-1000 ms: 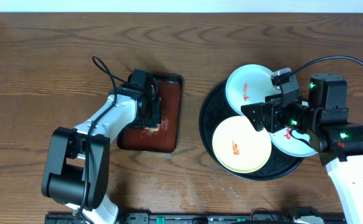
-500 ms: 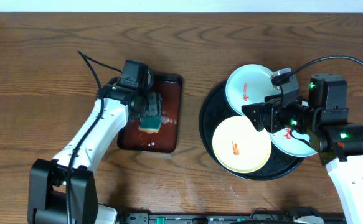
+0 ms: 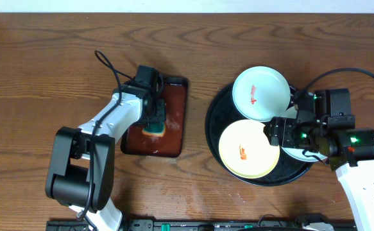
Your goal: Clean dirty plates on tray and stack at the side
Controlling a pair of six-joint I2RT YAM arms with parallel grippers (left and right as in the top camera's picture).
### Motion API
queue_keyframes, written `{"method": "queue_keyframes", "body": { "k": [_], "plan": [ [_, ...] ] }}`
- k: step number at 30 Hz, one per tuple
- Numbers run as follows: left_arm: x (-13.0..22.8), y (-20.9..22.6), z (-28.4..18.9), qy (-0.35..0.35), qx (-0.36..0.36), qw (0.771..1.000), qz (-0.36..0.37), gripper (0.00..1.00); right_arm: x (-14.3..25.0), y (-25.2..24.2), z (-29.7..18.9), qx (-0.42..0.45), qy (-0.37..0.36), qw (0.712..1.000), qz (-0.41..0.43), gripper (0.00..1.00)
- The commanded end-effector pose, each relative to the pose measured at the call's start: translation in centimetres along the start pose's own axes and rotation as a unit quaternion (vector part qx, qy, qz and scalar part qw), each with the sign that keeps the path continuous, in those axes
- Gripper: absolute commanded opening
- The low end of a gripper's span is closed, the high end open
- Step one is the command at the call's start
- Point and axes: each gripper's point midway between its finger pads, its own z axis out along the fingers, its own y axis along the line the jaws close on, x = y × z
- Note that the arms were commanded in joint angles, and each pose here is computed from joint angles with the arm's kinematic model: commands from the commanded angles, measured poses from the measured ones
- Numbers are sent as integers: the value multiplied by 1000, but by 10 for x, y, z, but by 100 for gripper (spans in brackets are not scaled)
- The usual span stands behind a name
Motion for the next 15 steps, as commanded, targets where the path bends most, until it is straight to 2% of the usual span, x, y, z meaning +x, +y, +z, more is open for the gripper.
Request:
{"method": "queue_keyframes", "body": {
  "k": [1,6,12,15],
  "plan": [
    [7,5,6,15,-15,1000,0,7,1,-25,2,67,5,997,49,79],
    [2,3,-14,9,-13,1000,1,8,13,-34,20,84,65,993,61,79],
    [-2,0,-50,-1,-9,1000,1,7,37,-48,52,110,162,978,70,67],
    [-2,-5,-67,-12,7,1000,2,7,52,-57,71,122,209,967,78,64]
  ]
}}
